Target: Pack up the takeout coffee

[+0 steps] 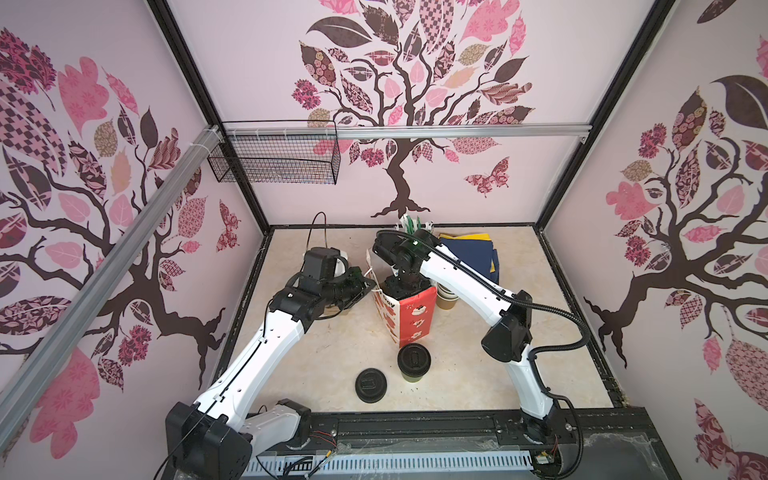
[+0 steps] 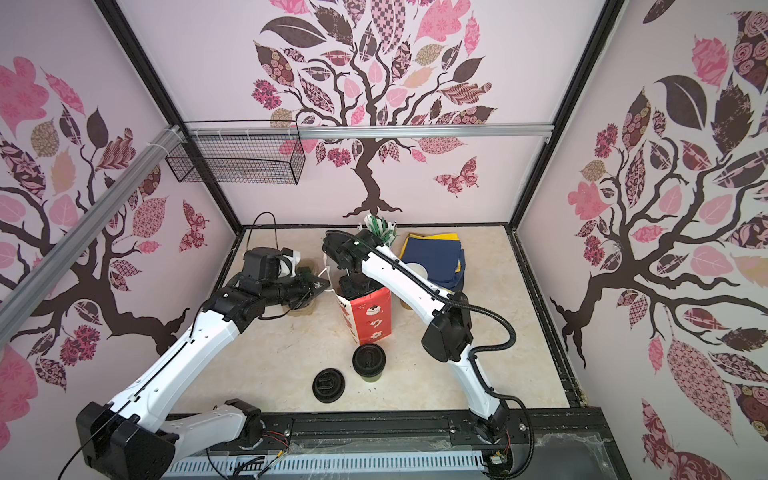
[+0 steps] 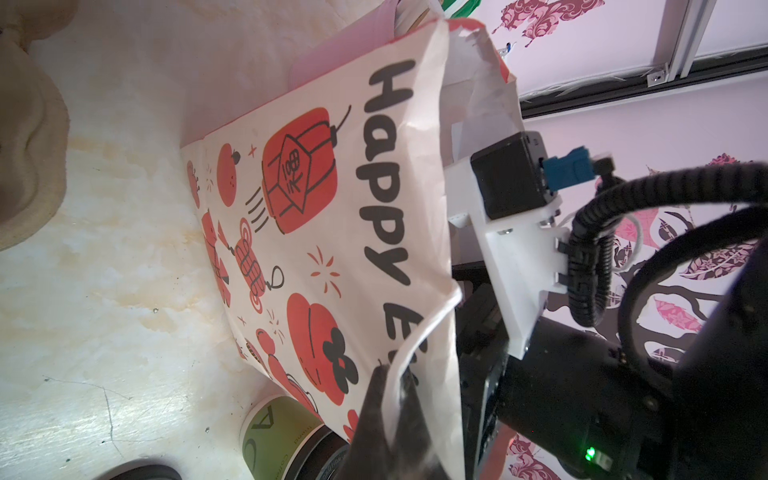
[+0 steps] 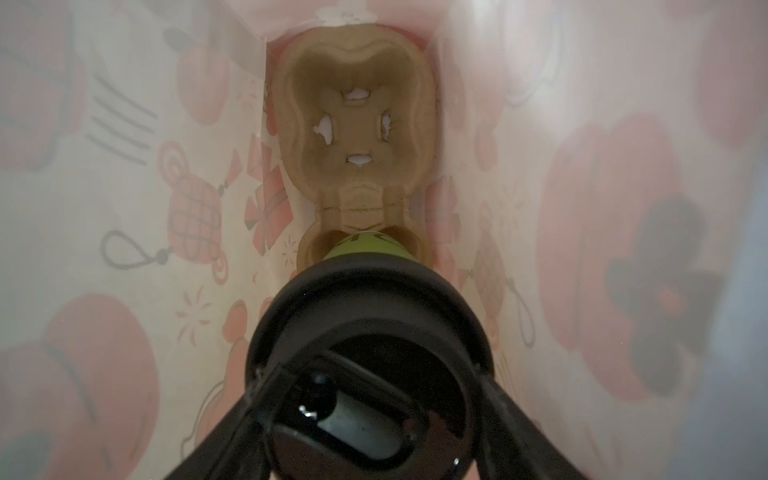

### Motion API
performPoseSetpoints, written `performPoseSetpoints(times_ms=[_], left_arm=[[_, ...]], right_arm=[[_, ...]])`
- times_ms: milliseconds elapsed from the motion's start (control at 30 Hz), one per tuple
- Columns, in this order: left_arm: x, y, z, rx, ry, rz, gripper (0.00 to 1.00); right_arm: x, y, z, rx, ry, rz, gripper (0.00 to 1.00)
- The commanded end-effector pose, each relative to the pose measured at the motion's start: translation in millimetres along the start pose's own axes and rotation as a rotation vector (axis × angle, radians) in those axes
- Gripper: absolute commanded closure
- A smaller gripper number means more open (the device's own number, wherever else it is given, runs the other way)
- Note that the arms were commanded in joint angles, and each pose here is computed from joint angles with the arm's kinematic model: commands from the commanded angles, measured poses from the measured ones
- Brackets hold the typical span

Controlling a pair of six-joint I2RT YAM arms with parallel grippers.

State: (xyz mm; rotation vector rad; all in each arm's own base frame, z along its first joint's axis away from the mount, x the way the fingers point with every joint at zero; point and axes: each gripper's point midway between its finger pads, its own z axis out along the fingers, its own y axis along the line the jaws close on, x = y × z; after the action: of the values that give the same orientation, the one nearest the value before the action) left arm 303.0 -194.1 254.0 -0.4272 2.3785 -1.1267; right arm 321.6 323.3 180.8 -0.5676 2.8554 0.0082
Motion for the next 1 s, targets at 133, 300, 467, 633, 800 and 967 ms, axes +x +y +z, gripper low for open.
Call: performPoseSetpoints(times_ms=[133, 300, 467, 633, 800, 967], left_arm=[[-8.4, -12.5, -6.7, 0.02, -0.024, 0.033, 1.0], [-9.0, -12.6, -6.9, 0.02, -0.027, 0.032, 1.0], [-9.3, -12.8, -6.8, 0.02, -0.028, 0.032, 1.0], [-9.2, -12.2, -6.5, 0.018, -0.026, 0.031, 1.0], [-9.5, -12.6, -6.1, 0.019, -0.027, 0.03, 1.0], [-9.8, -12.5, -5.9, 0.019, -0.027, 0.03, 1.0]], right_arm=[[-2.5, -2.4, -7.7, 0.01, -0.026, 0.009, 0.42], [-0.7, -0.1, 7.6, 0.01, -0.005, -0.002, 0.42], [5.4, 1.3, 21.3, 0.014, 0.029, -0.008, 0.42], [9.2, 1.8, 29.5, 0.016, 0.045, -0.012, 0.42], [12.8, 0.8, 37.6, 0.025, 0.064, -0.017, 0.42], [17.9, -1.8, 46.9, 0.045, 0.091, -0.024, 0.42]])
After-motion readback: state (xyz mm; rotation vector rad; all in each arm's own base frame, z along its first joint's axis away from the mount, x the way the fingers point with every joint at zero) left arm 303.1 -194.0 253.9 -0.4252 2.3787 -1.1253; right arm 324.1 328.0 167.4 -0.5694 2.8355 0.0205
